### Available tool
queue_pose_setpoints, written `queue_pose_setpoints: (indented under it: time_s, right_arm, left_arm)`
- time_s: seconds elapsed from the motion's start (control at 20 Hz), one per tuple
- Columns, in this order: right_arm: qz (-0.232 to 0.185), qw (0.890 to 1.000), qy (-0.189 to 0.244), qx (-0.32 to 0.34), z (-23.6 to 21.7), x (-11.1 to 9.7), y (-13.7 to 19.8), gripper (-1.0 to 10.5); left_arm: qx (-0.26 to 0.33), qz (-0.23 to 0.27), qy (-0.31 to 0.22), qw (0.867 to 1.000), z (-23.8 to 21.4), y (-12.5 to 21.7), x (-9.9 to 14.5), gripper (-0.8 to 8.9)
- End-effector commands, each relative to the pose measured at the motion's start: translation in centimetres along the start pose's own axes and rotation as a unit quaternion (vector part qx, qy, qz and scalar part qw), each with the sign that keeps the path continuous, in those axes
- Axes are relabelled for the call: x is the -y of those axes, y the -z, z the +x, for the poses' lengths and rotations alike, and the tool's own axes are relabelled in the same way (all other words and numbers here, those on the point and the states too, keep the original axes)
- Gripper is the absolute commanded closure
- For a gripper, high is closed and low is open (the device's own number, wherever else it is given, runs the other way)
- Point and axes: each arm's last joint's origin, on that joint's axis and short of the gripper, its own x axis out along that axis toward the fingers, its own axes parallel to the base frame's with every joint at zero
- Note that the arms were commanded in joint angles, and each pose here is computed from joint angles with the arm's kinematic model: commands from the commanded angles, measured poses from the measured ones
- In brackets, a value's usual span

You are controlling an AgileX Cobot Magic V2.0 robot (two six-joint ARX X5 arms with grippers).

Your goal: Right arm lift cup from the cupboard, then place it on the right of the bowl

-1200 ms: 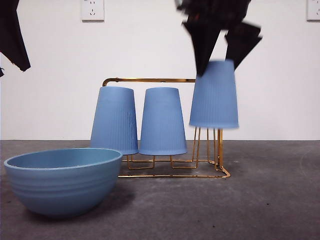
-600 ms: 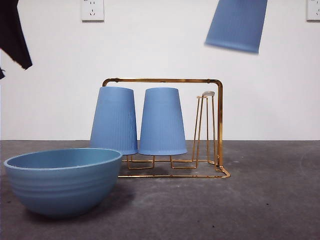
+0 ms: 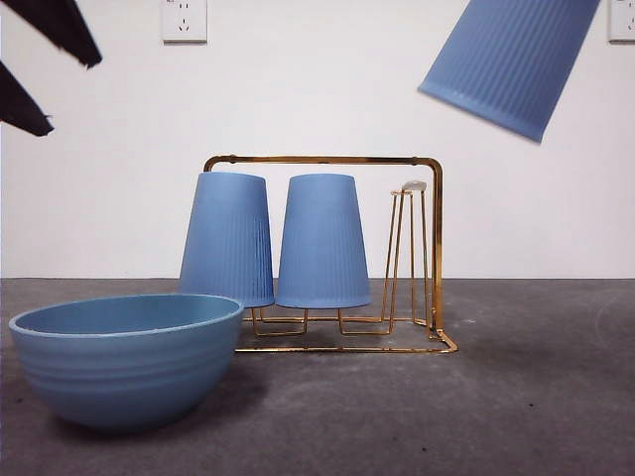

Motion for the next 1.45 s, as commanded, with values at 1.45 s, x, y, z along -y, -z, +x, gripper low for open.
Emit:
queue_pose_setpoints:
  time_s: [1.45]
  right_arm:
    - [0.103,0.949,-0.282,0.094,7.6,0.6,8.8,6.9]
  left_arm:
    - [0.116,-0.128,0.333,0.927,7.6,2.8,0.5,4.69]
